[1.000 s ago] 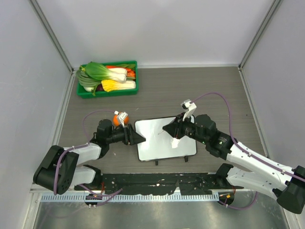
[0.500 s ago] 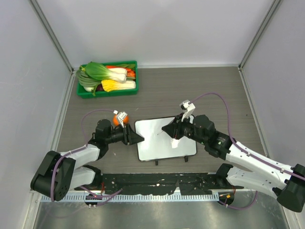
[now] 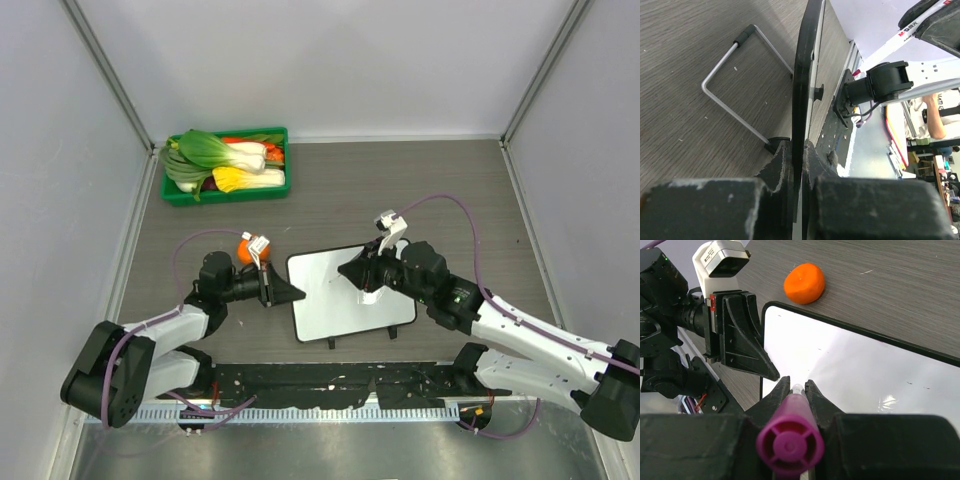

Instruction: Write a sentence on the whiteboard

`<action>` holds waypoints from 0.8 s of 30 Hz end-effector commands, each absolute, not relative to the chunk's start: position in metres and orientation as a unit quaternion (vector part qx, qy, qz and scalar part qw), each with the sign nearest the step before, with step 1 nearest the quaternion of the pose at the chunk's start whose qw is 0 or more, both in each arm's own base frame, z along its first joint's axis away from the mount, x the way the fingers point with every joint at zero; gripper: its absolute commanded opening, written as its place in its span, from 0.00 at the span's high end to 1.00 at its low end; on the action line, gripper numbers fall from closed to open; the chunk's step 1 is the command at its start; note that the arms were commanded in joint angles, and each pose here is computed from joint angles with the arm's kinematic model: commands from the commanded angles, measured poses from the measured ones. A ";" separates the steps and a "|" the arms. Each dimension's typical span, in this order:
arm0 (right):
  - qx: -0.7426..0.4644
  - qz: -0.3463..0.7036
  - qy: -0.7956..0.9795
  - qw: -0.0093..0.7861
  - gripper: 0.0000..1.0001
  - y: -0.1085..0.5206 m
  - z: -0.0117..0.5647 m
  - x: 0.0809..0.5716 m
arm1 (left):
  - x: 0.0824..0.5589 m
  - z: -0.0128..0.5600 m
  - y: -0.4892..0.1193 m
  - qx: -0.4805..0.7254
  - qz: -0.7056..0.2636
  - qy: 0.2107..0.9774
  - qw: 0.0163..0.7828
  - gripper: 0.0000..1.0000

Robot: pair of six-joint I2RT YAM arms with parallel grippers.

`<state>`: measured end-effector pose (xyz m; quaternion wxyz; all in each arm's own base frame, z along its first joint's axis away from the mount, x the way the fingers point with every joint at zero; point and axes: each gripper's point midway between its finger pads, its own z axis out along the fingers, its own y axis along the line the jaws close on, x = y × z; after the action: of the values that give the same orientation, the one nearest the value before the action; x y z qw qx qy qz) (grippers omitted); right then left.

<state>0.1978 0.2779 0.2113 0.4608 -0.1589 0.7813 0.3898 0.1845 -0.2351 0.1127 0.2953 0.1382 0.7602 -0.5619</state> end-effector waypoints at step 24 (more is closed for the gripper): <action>-0.149 0.401 0.725 0.541 0.99 0.282 0.259 0.213 | 0.199 0.090 -0.222 0.115 -0.504 0.791 0.327 1.00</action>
<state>0.2076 0.2784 0.2254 0.4991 -0.1540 0.7627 0.3815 0.1833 -0.2349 0.1130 0.2926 0.1351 0.7620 -0.5616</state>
